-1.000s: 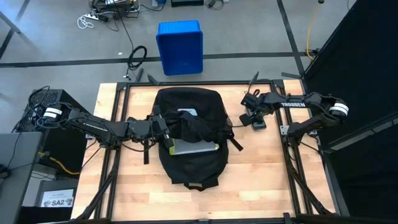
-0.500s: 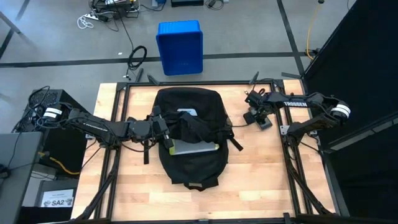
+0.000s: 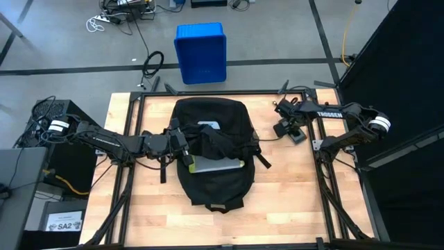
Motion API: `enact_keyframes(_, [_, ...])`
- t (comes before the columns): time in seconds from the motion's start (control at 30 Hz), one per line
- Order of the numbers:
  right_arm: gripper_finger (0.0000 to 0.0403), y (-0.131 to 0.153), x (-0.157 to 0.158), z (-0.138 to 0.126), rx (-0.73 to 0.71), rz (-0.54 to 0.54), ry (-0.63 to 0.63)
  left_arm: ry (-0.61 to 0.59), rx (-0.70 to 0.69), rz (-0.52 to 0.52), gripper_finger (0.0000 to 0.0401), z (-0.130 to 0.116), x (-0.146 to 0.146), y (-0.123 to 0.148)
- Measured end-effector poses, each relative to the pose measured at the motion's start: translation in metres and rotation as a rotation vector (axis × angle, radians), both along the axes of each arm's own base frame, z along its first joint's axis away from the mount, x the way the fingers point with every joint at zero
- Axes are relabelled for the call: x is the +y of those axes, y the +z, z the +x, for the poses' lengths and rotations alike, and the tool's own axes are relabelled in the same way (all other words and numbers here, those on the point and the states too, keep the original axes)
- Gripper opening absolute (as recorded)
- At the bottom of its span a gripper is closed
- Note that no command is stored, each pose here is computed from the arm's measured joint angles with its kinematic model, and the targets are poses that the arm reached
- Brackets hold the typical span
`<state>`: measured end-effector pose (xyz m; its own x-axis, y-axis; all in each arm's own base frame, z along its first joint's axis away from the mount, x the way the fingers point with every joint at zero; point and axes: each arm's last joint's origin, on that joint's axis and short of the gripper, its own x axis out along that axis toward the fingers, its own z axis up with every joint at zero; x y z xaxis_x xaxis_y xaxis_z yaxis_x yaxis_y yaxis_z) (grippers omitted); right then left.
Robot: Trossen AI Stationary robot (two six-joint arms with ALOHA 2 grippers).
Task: Unpack backpack
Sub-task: Put the black cellphone into the backpack
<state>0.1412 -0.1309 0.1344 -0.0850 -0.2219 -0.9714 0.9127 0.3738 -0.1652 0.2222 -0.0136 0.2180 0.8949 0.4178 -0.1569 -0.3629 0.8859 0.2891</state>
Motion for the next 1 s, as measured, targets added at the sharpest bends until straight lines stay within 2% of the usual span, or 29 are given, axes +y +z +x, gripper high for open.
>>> enact_keyframes(0.23, [0.0311,0.013,-0.001,0.010,-0.004,0.031,0.079,-0.034,0.001,-0.006,0.0000,0.000,-0.001,0.000])
enact_keyframes(0.5, [0.0348,0.037,-0.008,0.018,0.041,0.004,0.141,-0.036,0.002,-0.006,0.0000,0.000,-0.001,0.000])
enact_keyframes(0.7, [0.0394,0.036,-0.017,0.005,0.025,0.076,0.112,-0.037,0.003,-0.006,0.0000,0.000,-0.001,0.000])
enact_keyframes(0.83, [0.0392,0.032,-0.025,-0.005,0.006,0.097,0.091,-0.056,0.003,-0.009,0.0000,0.001,-0.001,0.000])
enact_keyframes(1.0, [0.0390,0.020,-0.027,-0.014,-0.129,0.179,0.088,-0.064,0.004,-0.010,0.0000,0.001,-0.002,0.000])
